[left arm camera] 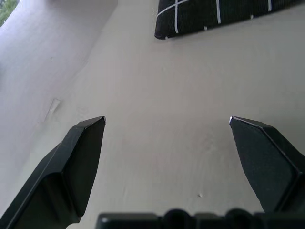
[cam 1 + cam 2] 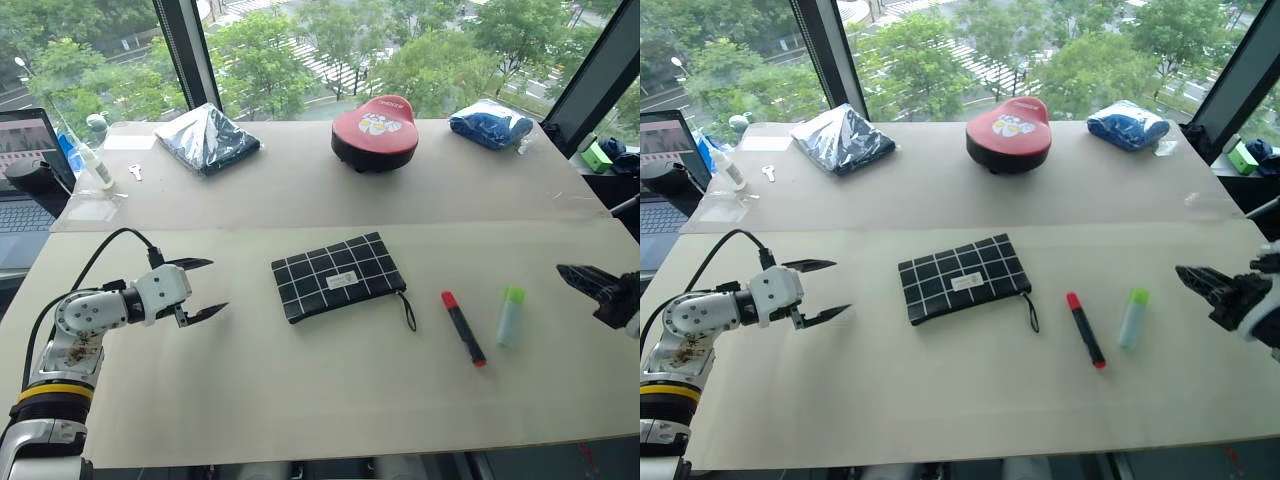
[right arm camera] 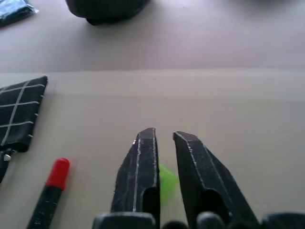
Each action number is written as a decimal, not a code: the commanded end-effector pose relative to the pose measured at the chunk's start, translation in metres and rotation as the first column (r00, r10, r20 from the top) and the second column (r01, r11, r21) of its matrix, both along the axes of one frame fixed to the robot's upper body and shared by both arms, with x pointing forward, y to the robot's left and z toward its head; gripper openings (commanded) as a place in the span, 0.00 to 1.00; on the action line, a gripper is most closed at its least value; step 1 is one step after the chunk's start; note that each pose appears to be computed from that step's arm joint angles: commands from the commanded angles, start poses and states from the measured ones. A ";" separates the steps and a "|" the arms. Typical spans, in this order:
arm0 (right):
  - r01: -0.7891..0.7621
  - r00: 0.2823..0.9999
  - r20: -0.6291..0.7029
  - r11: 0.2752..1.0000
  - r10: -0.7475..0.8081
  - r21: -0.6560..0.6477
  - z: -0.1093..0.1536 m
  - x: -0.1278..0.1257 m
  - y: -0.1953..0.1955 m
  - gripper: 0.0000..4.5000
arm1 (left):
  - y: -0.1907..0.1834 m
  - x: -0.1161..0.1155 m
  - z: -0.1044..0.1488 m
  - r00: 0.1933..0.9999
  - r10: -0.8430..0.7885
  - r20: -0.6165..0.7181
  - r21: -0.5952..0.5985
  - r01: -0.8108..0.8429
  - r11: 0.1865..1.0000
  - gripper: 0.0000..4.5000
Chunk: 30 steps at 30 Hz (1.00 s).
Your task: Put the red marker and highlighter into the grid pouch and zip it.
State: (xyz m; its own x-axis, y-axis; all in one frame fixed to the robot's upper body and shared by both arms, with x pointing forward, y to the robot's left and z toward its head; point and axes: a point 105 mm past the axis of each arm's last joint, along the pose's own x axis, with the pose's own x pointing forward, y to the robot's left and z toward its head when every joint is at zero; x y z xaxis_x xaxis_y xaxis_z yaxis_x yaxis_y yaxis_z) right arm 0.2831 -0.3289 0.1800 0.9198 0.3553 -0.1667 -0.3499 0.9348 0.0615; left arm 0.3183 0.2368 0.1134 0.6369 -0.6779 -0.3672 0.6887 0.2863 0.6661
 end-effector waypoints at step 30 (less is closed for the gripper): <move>-0.507 0.859 -0.232 0.695 0.457 -0.509 -0.081 0.065 0.181 0.01 | -0.109 -0.016 -0.007 0.877 -0.464 0.126 0.149 0.446 0.883 1.00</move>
